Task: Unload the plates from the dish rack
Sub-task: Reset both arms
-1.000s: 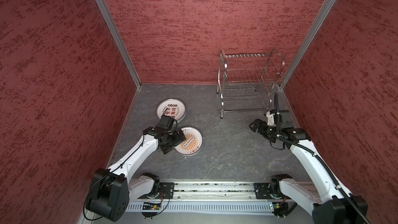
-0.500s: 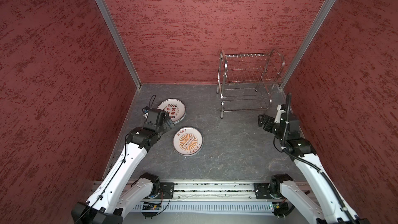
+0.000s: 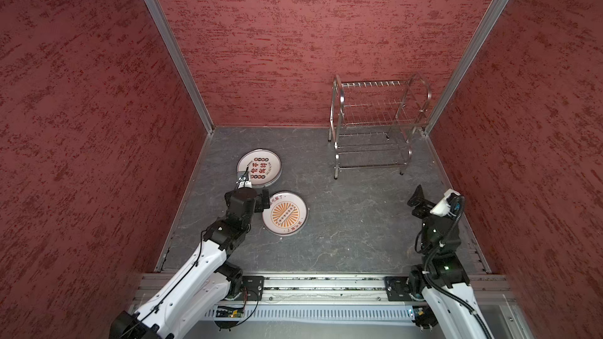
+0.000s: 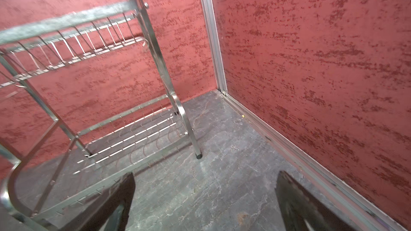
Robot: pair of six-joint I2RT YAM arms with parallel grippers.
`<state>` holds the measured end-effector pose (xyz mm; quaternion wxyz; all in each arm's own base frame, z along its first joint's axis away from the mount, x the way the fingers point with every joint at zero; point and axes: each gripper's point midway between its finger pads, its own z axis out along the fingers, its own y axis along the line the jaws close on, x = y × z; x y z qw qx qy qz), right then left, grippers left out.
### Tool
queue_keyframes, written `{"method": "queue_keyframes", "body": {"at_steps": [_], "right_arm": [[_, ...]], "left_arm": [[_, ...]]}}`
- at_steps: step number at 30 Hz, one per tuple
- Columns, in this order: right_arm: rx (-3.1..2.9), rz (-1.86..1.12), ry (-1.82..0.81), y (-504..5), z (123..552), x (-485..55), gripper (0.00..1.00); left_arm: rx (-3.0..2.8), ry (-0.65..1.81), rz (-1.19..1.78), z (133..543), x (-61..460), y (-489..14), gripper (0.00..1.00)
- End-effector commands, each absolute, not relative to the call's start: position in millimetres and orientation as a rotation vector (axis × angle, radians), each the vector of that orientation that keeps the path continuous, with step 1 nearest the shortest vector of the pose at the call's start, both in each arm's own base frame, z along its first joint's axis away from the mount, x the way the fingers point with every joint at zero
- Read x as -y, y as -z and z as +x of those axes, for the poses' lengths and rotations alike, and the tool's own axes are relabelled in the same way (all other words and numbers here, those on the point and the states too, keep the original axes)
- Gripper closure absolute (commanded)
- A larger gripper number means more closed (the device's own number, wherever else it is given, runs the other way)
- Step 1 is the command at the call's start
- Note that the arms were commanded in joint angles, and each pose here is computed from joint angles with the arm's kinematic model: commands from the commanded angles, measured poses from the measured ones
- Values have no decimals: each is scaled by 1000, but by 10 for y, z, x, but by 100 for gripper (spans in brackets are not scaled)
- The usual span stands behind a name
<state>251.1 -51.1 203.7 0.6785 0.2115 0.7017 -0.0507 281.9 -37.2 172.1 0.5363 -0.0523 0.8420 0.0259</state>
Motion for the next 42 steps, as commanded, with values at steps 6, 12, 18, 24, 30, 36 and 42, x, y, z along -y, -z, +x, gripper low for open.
{"method": "queue_keyframes", "body": {"at_steps": [6, 12, 18, 24, 30, 36, 42], "right_arm": [[-1626, 462, 219, -1973, 2952, 542, 1], [-1703, 391, 203, -1749, 3288, 432, 1], [-1697, 383, 178, -1658, 3511, 452, 1], [-1664, 383, 121, -1630, 3615, 481, 1], [-1635, 378, 118, -1590, 3616, 529, 1], [-1606, 299, 137, -1619, 3647, 514, 1], [-1613, 285, 116, -1414, 3727, 482, 1]], "left_arm": [[-1714, -89, -270, 2928, -13, -1913, 0], [-1694, -83, -292, 3072, -181, -1686, 1], [-1696, -59, -232, 3337, -179, -1551, 1], [-1694, -38, -170, 3628, -158, -1521, 1], [-1732, -7, -99, 3804, -72, -1391, 0], [-1757, 18, -53, 3870, 5, -1269, 1], [-1764, 36, -39, 3918, 20, -1197, 1]]}}
